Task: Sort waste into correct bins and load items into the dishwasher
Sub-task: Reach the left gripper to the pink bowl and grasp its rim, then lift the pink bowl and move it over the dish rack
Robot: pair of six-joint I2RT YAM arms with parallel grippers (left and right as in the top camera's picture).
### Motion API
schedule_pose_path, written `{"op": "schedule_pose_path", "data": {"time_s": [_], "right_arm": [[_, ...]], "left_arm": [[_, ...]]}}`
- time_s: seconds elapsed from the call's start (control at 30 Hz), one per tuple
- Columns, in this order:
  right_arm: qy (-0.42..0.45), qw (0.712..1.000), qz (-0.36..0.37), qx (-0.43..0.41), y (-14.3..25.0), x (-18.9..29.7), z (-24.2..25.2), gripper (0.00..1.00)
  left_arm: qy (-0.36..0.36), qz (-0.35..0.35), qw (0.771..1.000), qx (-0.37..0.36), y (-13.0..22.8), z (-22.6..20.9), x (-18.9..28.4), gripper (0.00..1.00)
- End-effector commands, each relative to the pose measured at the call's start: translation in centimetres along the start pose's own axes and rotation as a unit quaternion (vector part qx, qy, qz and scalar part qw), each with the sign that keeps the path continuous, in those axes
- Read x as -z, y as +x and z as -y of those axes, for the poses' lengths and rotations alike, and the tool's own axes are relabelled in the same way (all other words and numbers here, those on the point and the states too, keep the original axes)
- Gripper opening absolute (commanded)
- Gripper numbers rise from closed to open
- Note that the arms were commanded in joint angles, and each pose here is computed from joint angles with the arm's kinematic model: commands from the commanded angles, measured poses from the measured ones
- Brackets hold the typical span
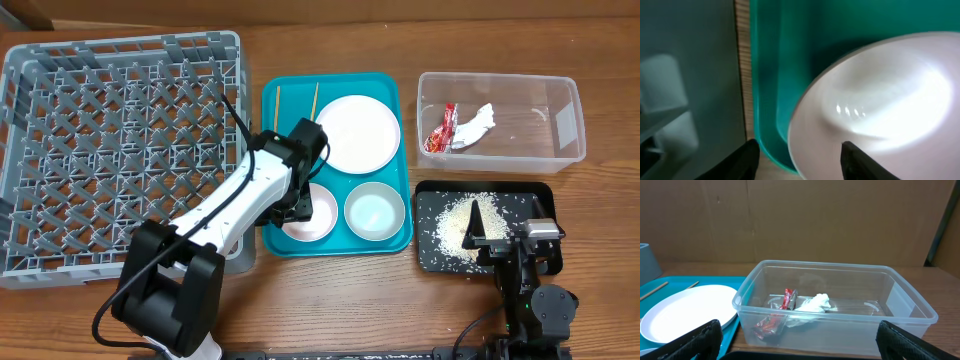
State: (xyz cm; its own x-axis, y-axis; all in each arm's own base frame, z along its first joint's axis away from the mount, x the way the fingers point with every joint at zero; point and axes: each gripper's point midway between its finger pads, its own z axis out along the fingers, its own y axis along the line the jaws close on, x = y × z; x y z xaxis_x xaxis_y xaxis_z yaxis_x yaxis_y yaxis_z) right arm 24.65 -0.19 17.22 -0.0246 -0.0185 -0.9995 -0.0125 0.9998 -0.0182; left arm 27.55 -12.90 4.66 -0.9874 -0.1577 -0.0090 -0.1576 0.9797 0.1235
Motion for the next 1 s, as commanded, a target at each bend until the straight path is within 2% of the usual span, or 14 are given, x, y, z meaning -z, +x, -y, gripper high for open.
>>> {"op": "schedule_pose_path", "data": {"time_s": [0.0, 0.1, 0.17, 0.23, 0.27, 0.4, 0.63, 0.8, 0.97], "right_arm": [[0.007, 1.0, 0.003, 0.002, 0.2, 0.0, 0.3, 1.0], [0.007, 1.0, 0.003, 0.002, 0.2, 0.0, 0.3, 1.0], [0.007, 1.0, 0.003, 0.002, 0.2, 0.0, 0.3, 1.0], [0.007, 1.0, 0.003, 0.002, 0.2, 0.0, 0.3, 1.0], [0.007, 1.0, 0.003, 0.002, 0.2, 0.0, 0.3, 1.0], [0.007, 1.0, 0.003, 0.002, 0.2, 0.0, 0.3, 1.0], [0.007, 1.0, 0.003, 0.003, 0.2, 0.0, 0.3, 1.0], [0.007, 1.0, 0.003, 0.003, 0.2, 0.0, 0.3, 1.0], [0.007, 1.0, 0.003, 0.002, 0.2, 0.0, 0.3, 1.0]], "left_arm": [[-0.009, -0.012, 1.0, 0.007, 0.8, -0.6, -1.6, 0.55], [-0.008, -0.001, 1.0, 0.008, 0.3, -0.5, -1.8, 0.5], [-0.002, 0.009, 1.0, 0.009, -0.2, -0.2, -1.8, 0.39], [0.003, 0.017, 1.0, 0.01, -0.5, 0.1, -1.8, 0.21], [0.006, 0.019, 1.0, 0.011, -0.7, 0.2, -1.8, 0.15], [0.007, 0.022, 1.0, 0.011, -0.8, 0.2, -1.7, 0.04], [-0.002, 0.01, 1.0, 0.014, -0.5, -0.4, 0.3, 0.04], [-0.016, 0.033, 0.999, 0.026, -1.9, -2.0, 6.1, 0.04], [-0.106, 0.118, 0.987, 0.04, -4.4, -6.8, 13.7, 0.04]]}}
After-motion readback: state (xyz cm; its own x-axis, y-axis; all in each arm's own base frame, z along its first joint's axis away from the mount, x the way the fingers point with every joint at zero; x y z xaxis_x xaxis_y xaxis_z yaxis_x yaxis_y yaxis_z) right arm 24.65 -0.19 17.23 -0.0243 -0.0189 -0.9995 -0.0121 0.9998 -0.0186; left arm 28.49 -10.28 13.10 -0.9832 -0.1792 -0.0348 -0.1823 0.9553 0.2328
